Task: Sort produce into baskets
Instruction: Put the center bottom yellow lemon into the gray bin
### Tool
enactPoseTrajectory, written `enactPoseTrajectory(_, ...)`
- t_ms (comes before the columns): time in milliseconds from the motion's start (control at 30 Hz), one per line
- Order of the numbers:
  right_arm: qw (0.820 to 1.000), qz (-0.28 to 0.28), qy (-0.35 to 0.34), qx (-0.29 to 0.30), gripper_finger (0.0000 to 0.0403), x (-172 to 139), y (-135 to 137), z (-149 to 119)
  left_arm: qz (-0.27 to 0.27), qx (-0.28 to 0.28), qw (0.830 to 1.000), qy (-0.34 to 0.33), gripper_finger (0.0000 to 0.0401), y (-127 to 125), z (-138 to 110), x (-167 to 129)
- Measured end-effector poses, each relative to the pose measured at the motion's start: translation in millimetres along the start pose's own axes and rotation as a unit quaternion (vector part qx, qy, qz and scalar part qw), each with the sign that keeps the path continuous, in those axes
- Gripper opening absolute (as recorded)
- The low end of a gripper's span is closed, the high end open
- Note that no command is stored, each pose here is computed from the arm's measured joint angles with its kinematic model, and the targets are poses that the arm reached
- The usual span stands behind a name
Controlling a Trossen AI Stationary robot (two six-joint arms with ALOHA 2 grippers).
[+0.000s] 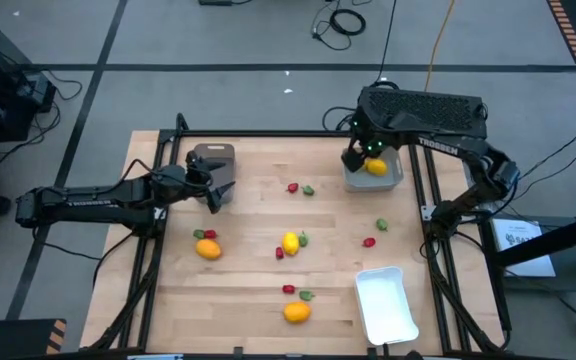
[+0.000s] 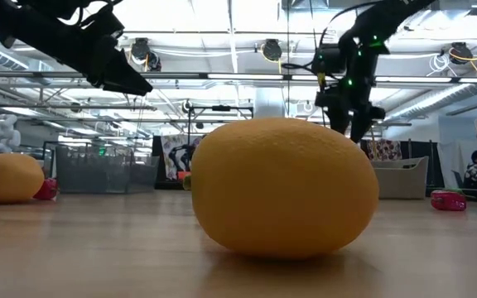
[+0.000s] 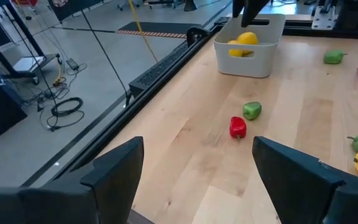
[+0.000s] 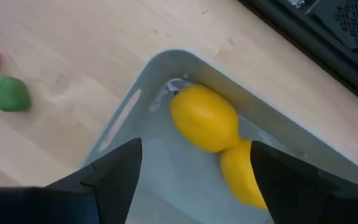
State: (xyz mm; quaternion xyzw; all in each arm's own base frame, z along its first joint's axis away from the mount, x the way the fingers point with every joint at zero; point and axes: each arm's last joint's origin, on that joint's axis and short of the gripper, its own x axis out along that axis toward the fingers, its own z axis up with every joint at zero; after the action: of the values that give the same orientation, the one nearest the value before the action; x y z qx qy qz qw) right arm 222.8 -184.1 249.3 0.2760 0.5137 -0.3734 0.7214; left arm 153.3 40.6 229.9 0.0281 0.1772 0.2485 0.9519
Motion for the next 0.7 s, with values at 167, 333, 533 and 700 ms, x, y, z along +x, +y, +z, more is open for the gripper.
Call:
enactPoseTrajectory(167, 0.999, 0.031, -0.023, -0.028, 0.029, -34.2, 20.6, 12.0, -0.012, 0.0, 1.0, -0.002, 0.0309, -0.7, 0.4, 0.0)
enactPoseTrajectory(333, 0.979, 0.165, -0.068, -0.093, 0.029, -64.2, 70.2, 13.3, -0.02, -0.007, 1.0, 0.001, 0.0309, -1.4, -0.2, -0.1)
enactPoseTrajectory(533, 0.933, 0.278, -0.079, -0.215, 0.029, -80.2, 145.1, -24.4, -0.03, -0.009, 0.999, 0.009, 0.0309, -2.3, -1.9, -0.2)
enactPoseTrajectory(700, 0.882, 0.332, -0.088, -0.322, 0.029, -91.0, 201.1, -70.5, -0.035, -0.008, 0.999, 0.008, 0.0309, -3.4, -1.8, -0.2)
